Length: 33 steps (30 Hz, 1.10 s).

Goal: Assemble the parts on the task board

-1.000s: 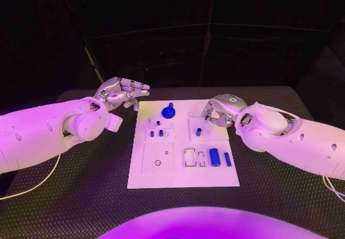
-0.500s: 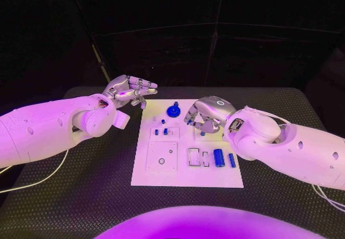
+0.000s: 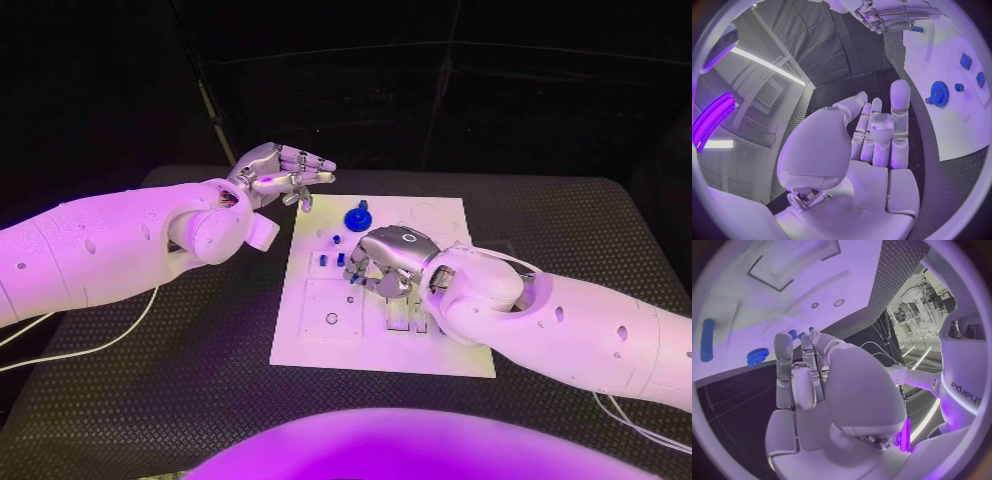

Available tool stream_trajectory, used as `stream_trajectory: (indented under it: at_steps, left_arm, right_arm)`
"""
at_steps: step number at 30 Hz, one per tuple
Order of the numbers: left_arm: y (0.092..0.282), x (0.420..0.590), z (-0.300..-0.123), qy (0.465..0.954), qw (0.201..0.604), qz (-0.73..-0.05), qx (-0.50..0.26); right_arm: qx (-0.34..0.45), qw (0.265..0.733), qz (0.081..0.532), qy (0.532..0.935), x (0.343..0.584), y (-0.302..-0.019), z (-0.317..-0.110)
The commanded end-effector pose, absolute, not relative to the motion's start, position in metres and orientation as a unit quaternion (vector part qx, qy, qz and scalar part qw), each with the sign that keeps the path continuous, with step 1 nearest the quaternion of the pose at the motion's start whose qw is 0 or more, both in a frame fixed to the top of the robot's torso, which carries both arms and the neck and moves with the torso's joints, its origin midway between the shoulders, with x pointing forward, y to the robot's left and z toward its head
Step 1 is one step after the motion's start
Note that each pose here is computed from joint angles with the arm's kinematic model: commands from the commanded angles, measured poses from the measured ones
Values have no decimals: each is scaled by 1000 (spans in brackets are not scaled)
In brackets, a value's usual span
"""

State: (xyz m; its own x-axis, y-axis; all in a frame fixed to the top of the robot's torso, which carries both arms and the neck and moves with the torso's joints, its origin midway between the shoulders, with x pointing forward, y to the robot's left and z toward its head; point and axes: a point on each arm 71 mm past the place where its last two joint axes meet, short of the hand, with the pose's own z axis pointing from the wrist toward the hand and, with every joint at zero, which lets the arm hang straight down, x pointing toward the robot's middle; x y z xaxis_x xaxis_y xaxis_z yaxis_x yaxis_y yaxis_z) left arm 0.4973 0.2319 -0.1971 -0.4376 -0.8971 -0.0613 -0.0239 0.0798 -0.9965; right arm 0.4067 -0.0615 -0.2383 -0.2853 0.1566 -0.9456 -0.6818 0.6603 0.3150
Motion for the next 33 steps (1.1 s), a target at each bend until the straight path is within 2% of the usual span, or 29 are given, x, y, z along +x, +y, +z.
stream_trajectory:
  at_steps: [1, 33]
  left_arm:
    - [229, 498, -195, 625, 377, -578, -365]
    - [225, 499, -194, 627, 372, -581, -362]
  right_arm:
    - [-199, 554, 367, 720, 404, -57, -243]
    - [-212, 530, 354, 741, 404, -51, -261]
